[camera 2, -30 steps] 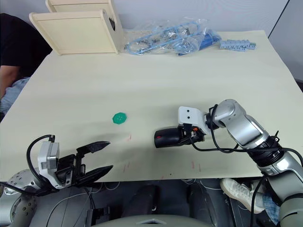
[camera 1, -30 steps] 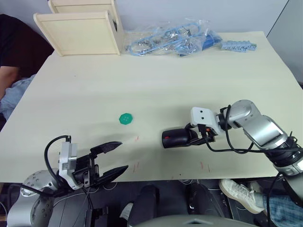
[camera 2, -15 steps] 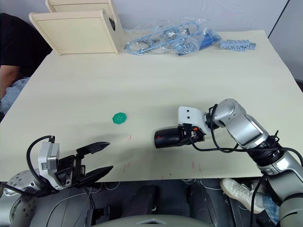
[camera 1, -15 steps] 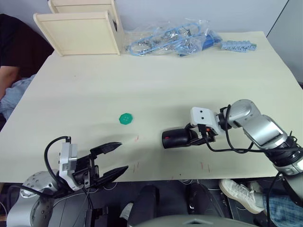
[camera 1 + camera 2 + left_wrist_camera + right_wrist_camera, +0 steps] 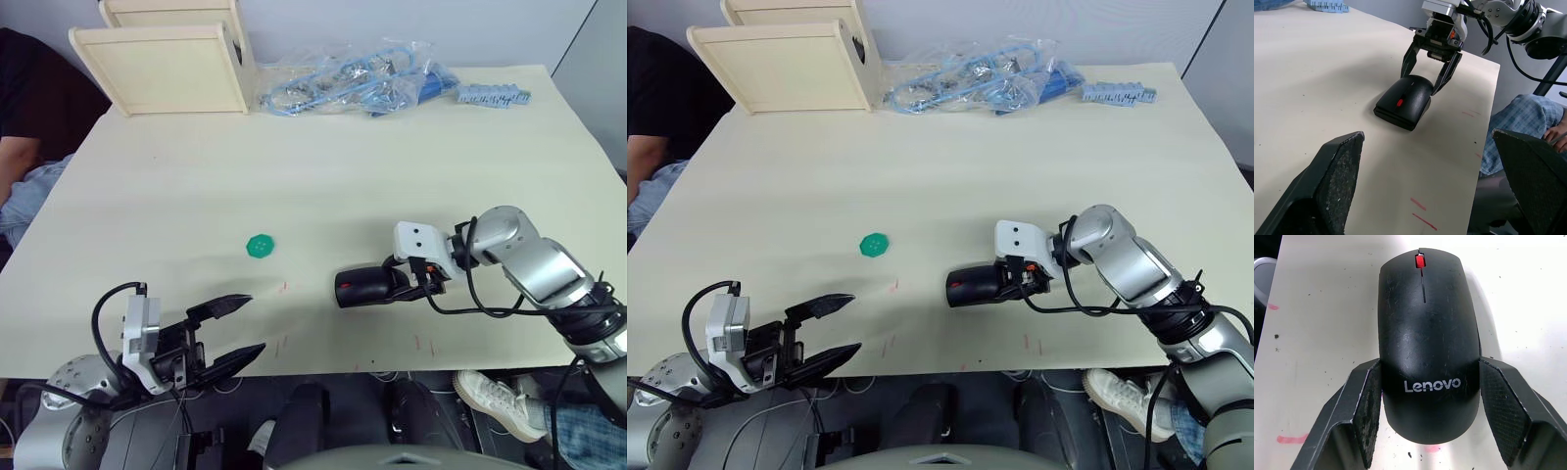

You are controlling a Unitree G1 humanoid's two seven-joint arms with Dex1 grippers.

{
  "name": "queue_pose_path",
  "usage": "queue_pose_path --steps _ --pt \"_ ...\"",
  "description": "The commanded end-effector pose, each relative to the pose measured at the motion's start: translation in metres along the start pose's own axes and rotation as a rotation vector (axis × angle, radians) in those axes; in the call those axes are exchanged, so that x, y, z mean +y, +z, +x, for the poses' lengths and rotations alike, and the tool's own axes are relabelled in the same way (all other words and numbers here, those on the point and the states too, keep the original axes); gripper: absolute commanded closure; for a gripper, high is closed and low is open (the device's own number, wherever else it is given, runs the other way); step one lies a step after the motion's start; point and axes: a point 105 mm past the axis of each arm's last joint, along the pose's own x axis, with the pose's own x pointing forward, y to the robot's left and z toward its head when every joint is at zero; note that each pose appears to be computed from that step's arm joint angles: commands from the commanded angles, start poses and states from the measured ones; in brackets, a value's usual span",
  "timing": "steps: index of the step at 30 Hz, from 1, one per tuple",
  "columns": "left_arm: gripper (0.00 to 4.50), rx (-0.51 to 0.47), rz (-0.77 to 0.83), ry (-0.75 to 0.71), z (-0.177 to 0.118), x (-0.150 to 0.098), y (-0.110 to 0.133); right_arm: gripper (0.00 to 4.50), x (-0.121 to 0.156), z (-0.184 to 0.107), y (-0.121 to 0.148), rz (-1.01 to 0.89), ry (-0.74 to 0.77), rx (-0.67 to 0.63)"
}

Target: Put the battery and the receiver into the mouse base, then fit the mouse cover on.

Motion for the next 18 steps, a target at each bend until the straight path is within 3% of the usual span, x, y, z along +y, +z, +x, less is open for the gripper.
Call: queue_pose_path --steps 1,18 --pt "0.00 -0.017 0.036 -0.008 -0.0002 -0.0032 0.0094 1.72 0.0006 -0.0031 0.0097 -0.033 0.002 -0.019" --pt "0.00 -0.018 0.034 -0.006 0.0004 -0.0042 0.0096 1.72 0.0014 -0.0036 0.0108 -0.036 0.008 -0.020"
